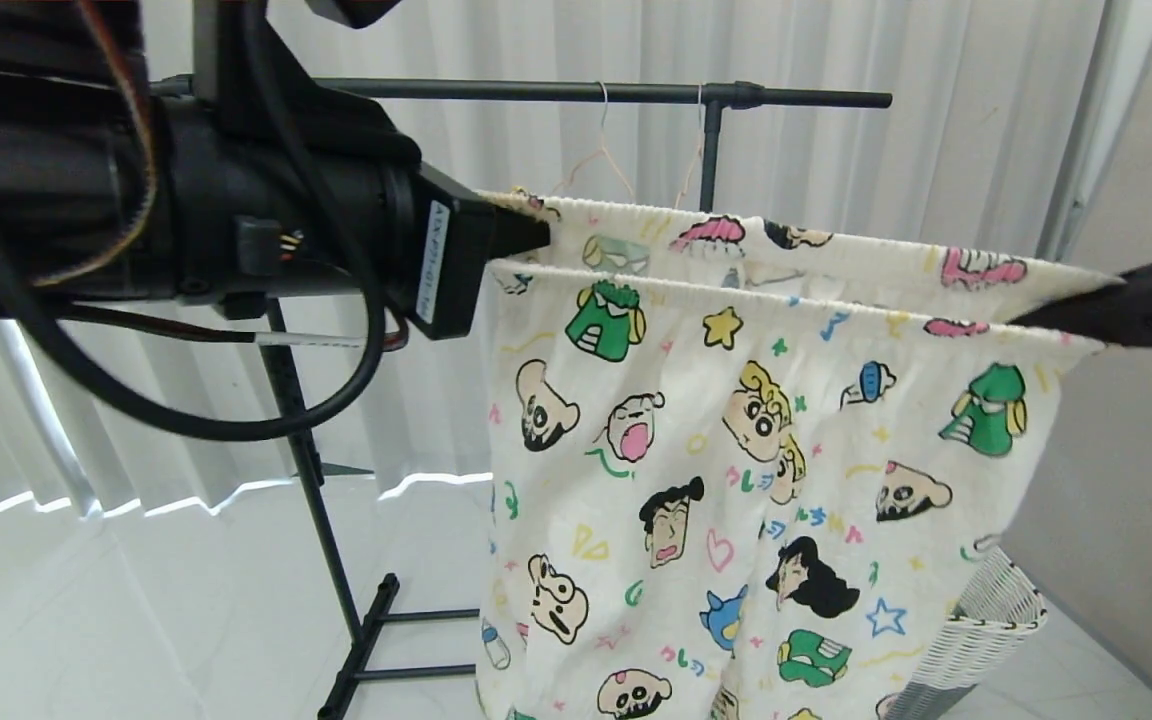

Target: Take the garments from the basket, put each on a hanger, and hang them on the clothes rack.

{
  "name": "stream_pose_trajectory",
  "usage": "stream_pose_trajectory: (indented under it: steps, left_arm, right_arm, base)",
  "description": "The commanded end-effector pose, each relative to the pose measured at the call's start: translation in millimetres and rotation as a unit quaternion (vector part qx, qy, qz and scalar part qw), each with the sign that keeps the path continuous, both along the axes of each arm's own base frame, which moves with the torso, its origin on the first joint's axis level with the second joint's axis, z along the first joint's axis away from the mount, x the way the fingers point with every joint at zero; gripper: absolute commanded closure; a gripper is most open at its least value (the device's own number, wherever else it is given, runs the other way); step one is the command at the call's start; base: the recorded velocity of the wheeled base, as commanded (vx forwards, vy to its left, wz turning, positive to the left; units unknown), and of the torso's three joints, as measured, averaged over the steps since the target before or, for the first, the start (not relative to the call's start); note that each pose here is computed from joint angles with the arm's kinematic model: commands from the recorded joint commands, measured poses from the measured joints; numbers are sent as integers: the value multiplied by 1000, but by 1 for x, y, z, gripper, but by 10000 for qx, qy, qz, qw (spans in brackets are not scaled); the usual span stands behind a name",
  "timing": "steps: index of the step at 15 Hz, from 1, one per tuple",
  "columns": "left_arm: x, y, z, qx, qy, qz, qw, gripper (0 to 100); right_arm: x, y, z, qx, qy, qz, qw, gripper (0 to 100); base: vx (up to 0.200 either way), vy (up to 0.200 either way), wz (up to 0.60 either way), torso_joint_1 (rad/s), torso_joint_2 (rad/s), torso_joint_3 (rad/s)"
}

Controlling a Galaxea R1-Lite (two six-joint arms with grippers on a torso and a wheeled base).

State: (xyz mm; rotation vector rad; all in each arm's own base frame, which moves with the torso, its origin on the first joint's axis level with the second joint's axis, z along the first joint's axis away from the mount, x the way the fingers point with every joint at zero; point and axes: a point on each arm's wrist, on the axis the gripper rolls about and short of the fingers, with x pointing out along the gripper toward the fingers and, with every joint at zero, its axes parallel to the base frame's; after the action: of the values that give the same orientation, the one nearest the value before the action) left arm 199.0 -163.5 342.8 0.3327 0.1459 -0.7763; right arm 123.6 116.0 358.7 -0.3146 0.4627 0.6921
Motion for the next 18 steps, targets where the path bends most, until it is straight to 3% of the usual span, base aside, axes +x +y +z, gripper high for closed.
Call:
stream_pose_trajectory:
  steps: [1,3,7,9,11,12,14,18]
  left_arm:
    - [19,-19,-9,52,63,-100,9999,100]
    - [27,-30,-7,6,42,-211,9998,100]
    - [20,-25,-2,-34,-4,-195,9998,100]
    - [4,-11,1,66,122,-202,9997,100]
    - [-34,18,2,379,601,-388,9967,100]
    - [-62,37,2,557,991,-721,9909,100]
    - [-92,56,2,720,1316,-1065,9829,100]
    - [-126,54,-1,657,1733,-1805,9660,100]
  right_arm:
    - [-32,-12,-3,6,28,518,9987,100]
    - [-44,0,-11,-157,135,1107,9936,100]
    - [-39,12,-17,-314,187,1107,9932,100]
    - [-31,12,-13,-178,88,908,9957,100]
    - [-11,26,-4,21,-79,668,9977,100]
    - [2,39,4,137,-168,634,9978,100]
    - [20,61,11,214,-242,644,9974,100]
    - [39,90,19,345,-346,761,9959,100]
  base:
    - [0,0,0,0,0,0]
    - [0,0,0,0,0,0]
    - [0,0,0,0,0,0]
    - [0,0,0,0,0,0]
    - [0,0,0,0,0,0]
    - [0,0,0,0,0,0]
    - [0,0,0,0,0,0]
    - [0,0,0,0,0,0]
